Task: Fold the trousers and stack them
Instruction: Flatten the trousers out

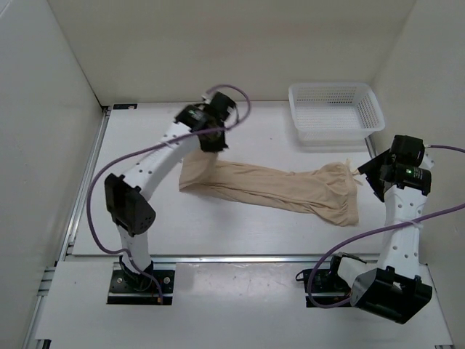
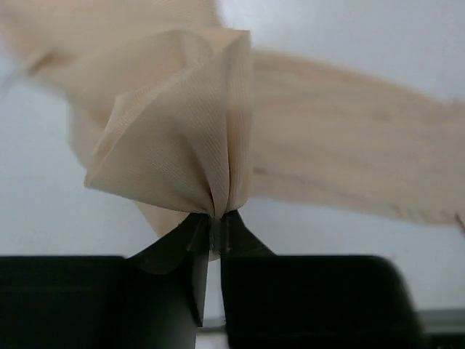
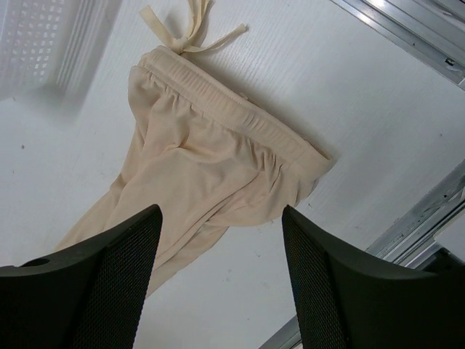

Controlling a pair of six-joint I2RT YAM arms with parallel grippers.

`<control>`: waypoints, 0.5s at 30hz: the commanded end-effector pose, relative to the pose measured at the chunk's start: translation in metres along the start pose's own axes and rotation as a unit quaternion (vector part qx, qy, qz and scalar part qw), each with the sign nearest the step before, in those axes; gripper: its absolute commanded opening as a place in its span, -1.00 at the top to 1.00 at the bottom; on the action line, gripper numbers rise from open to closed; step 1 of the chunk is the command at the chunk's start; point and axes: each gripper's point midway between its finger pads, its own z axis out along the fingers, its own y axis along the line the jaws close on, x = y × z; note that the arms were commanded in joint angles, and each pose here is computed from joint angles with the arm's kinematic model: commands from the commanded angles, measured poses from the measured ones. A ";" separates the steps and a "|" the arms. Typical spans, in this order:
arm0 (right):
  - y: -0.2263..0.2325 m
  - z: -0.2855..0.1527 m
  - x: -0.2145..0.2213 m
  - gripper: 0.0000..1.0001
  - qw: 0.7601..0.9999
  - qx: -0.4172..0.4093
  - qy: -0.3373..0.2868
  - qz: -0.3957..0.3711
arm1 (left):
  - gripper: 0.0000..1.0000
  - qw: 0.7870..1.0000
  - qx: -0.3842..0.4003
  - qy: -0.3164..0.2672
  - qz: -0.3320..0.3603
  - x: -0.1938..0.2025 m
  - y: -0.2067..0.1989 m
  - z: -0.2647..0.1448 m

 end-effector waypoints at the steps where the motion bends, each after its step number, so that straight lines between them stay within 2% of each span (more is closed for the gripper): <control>1: 0.006 -0.021 -0.009 -0.44 1.000 -0.021 -0.022 -0.005 | 0.50 0.995 -0.023 0.096 0.031 0.094 -0.034 0.004; 2: 0.008 -0.021 -0.008 -0.44 0.999 -0.024 -0.020 -0.009 | -0.46 0.991 -0.031 0.126 0.046 0.119 -0.042 0.009; 3: 0.008 -0.021 -0.008 -0.44 0.999 -0.024 -0.020 -0.009 | -0.80 0.988 -0.029 0.140 0.058 0.136 -0.051 0.010; 4: 0.008 -0.021 -0.008 -0.44 0.999 -0.024 -0.020 -0.009 | -1.00 0.985 -0.044 0.151 0.075 0.157 -0.055 0.004; 7: 0.009 -0.024 -0.007 -0.44 0.999 -0.029 -0.022 -0.012 | -1.00 0.983 -0.049 0.152 0.085 0.165 -0.059 0.003; 10: 0.011 -0.024 -0.006 -0.44 0.999 -0.033 -0.020 -0.012 | -1.00 0.988 -0.046 0.125 0.081 0.146 -0.061 0.001; 12: 0.012 -0.027 -0.005 -0.44 0.999 -0.039 -0.022 -0.019 | -0.92 0.990 -0.042 0.112 0.080 0.129 -0.058 -0.001; 14: 0.014 -0.026 0.001 -0.44 0.999 -0.044 -0.013 -0.024 | -0.67 0.990 -0.050 0.112 0.070 0.119 -0.051 0.003; 15: 0.014 -0.026 0.001 -0.44 0.999 -0.044 -0.013 -0.024 | -0.30 0.991 -0.050 0.108 0.061 0.112 -0.049 0.004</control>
